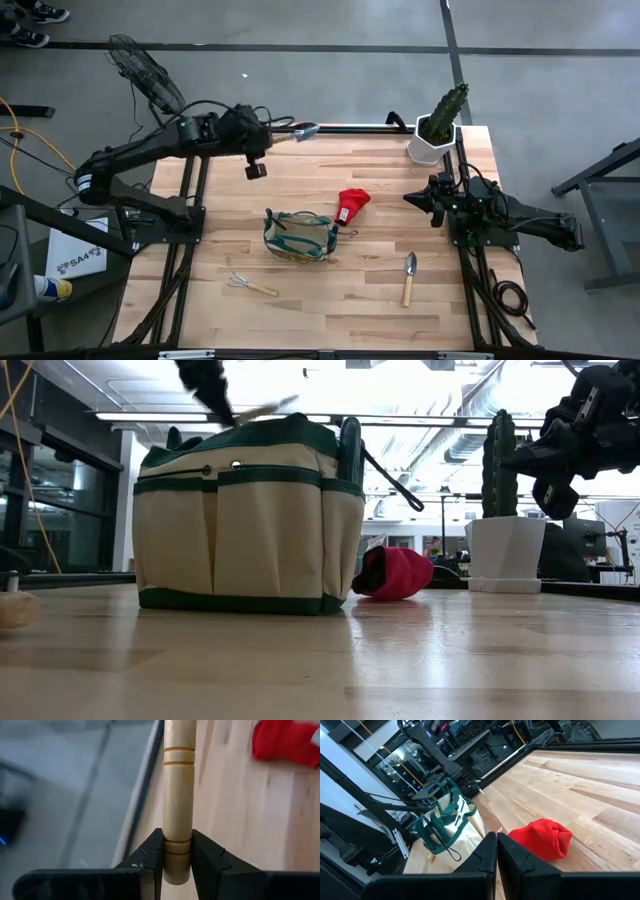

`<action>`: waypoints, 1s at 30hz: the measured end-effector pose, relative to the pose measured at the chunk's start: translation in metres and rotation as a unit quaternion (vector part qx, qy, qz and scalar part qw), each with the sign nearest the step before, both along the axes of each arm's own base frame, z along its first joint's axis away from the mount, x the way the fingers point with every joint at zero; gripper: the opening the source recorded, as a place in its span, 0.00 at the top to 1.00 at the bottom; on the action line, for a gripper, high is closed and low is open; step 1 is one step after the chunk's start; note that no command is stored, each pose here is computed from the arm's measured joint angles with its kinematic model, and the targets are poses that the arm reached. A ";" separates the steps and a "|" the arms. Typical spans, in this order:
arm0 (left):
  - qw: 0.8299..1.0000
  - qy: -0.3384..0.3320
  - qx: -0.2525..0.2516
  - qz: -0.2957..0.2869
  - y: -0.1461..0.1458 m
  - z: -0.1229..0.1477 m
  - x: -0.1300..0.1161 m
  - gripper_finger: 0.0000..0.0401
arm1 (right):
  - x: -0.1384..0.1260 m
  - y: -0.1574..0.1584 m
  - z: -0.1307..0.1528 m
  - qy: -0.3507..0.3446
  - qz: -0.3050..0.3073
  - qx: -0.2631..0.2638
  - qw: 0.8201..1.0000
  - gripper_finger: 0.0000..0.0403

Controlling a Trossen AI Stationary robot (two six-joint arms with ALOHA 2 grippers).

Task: Pick & Place Garden tools in Gardening bag
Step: Put the left light brown trowel into the gardening bag

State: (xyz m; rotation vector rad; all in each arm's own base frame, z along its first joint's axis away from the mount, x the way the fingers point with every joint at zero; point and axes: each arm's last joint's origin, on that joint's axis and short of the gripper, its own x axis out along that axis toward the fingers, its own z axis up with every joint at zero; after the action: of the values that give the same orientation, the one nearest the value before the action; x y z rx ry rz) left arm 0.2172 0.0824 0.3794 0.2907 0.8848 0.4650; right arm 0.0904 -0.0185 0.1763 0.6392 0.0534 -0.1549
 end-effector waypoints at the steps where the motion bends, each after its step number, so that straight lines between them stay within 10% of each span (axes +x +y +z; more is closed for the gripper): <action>1: 1.000 -0.005 0.021 -0.017 -0.006 0.004 0.003 0.84 | 0.000 0.000 0.000 0.000 0.000 0.000 1.000 0.99; 17: 0.948 0.008 0.267 -0.171 -0.096 0.024 0.024 0.84 | 0.000 -0.002 0.000 0.010 -0.024 -0.061 0.998 0.99; 30: 0.931 0.049 0.316 -0.175 -0.123 0.010 0.043 0.84 | 0.000 -0.003 0.015 -0.099 -0.062 0.116 0.986 0.99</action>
State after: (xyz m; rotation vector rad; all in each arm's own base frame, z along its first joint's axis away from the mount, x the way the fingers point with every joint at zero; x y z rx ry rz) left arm 0.2607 -0.0404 0.3891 1.0539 0.7368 0.3929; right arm 0.0900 -0.0220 0.1911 0.8891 -0.1627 -0.2073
